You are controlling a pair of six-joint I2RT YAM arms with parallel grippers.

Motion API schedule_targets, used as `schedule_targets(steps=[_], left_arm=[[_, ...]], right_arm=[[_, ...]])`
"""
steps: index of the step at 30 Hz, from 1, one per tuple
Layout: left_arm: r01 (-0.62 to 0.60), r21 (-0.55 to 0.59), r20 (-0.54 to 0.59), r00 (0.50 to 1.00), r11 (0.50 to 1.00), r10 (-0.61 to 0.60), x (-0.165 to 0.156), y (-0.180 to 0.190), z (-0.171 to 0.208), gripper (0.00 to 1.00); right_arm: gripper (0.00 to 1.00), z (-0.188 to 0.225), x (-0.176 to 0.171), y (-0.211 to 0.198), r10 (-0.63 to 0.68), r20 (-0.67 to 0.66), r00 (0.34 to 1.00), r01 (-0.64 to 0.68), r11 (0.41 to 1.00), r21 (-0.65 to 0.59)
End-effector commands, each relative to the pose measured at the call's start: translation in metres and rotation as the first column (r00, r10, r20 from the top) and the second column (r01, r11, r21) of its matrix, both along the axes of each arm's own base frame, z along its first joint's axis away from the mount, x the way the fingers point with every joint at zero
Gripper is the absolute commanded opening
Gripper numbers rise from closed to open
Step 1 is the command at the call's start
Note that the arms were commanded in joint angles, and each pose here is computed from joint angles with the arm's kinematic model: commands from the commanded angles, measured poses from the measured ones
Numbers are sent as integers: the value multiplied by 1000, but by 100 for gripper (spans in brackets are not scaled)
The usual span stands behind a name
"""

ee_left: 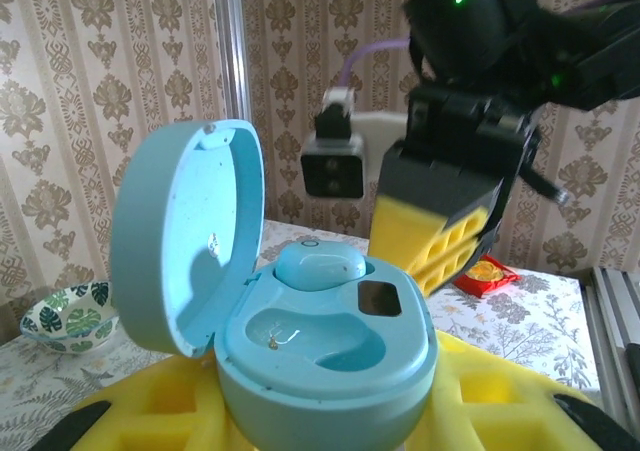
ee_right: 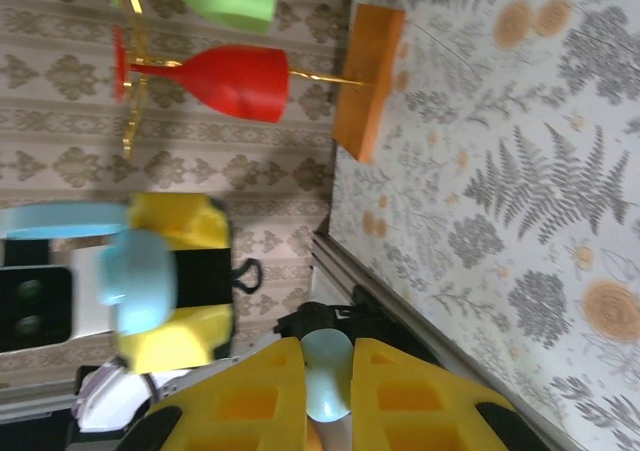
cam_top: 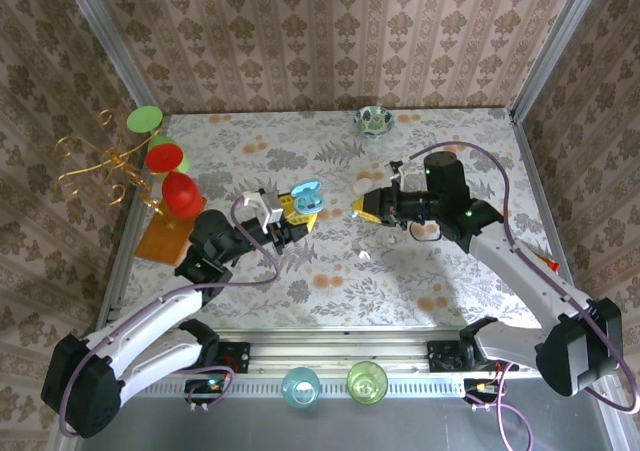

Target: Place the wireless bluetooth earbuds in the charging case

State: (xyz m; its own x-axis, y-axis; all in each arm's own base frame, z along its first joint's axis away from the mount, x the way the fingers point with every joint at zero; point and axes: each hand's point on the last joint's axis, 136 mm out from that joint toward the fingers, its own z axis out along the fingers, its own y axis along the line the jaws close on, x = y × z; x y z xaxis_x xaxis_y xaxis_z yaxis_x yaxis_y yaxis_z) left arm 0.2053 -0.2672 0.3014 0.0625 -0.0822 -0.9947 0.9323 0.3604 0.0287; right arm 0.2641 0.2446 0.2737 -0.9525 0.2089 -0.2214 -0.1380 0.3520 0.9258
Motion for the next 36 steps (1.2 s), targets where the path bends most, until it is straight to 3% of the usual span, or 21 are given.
schedule_targets(steps=[1,6,14,23,36], left_arm=[[-17,-20,78,997,1000,19,2,0,8,19],[-37,0,105,994,999,37,6,-1,3,18],[-37,9,127,991,999,35,6,-4,-2,17],[-47,0,130,990,999,46,6,-4,1,17],[-54,4,123,991,999,53,9,-6,-1,17]], right_arm=[[14,43,-8,7,29,73,997,-35,997,76],[14,71,-15,18,53,150,987,-66,994,83],[15,87,-19,47,116,266,957,-116,993,-15],[16,79,-10,71,150,332,931,-106,984,-146],[16,68,-5,89,186,348,919,-115,970,-215]])
